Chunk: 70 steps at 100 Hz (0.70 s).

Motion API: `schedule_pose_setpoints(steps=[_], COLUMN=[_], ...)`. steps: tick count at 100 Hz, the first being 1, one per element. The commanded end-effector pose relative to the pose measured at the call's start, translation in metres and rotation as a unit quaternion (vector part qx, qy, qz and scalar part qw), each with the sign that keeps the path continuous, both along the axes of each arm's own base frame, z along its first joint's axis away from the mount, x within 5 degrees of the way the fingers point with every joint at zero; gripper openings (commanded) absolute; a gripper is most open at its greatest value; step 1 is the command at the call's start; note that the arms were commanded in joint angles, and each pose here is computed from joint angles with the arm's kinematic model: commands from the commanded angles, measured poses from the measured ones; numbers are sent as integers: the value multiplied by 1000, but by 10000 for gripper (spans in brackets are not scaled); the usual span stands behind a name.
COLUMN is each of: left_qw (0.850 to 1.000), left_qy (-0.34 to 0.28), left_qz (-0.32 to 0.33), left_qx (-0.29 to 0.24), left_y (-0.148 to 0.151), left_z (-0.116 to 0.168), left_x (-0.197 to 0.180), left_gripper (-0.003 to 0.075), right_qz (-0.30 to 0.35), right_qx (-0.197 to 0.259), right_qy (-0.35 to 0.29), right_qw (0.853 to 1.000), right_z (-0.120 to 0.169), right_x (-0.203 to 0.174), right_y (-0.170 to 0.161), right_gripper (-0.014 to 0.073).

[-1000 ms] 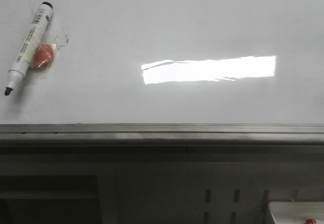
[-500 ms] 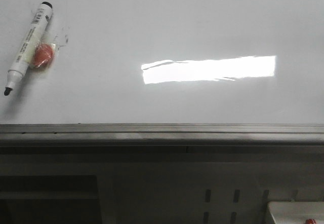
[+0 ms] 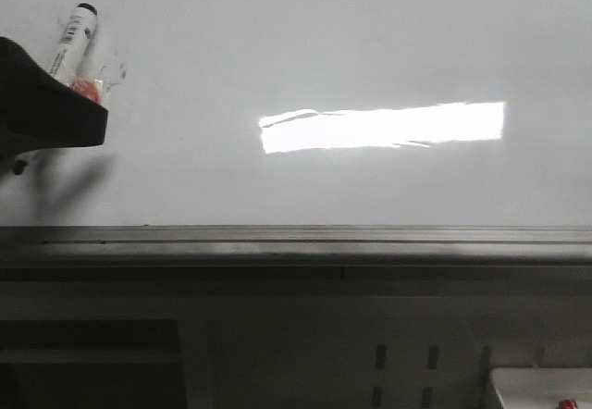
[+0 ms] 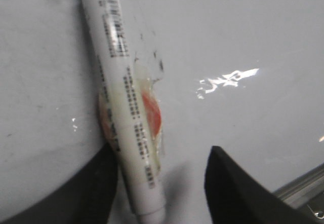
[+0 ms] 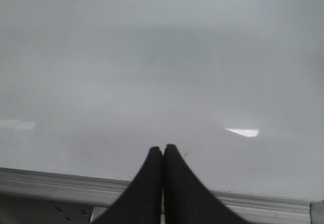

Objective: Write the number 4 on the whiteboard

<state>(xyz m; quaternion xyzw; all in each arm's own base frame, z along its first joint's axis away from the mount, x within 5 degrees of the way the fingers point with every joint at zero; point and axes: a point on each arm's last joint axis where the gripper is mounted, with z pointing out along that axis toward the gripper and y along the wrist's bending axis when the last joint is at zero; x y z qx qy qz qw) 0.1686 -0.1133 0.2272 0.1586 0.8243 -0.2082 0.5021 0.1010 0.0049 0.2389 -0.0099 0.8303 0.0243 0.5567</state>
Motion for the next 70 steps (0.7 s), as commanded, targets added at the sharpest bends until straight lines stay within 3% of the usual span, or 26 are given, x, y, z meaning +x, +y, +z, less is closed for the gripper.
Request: schedule_pose_setpoints(steps=[1,10,22,36,55,62,70], left_qw=[999,1000,1000,996,977,962,941], left_qy=[-9,-13,-23,-62,-155,-198,-252], left_qz=[12,6,-7,-48,-110,-139,-174], left_qx=[-30,-22,-7,37,99,128,147], left_y=[-4,-4,-5,-6,-4,-2,-2], left_z=[9,8,8,11,28,33,36], left_x=[5,5,5,2,-11,-18,-27], left_gripper=[179,-20,-20,-20,-20,-20,-20], right_qz=[-9,-8,9,75,228,281,329], right_qx=[-2,0,10,21,48,49,53], right_qy=[-47,-39,-25,3,26,18,5], right_qw=[999,999,1000,997,972,958,943], right_z=[17,16,22,35,59,69,79], right_x=[5,5,4,3,8,11,13], right_y=[-2,-1,3,17,57,75,96], right_gripper=[-55,-55,-55,-55,-29,36,196])
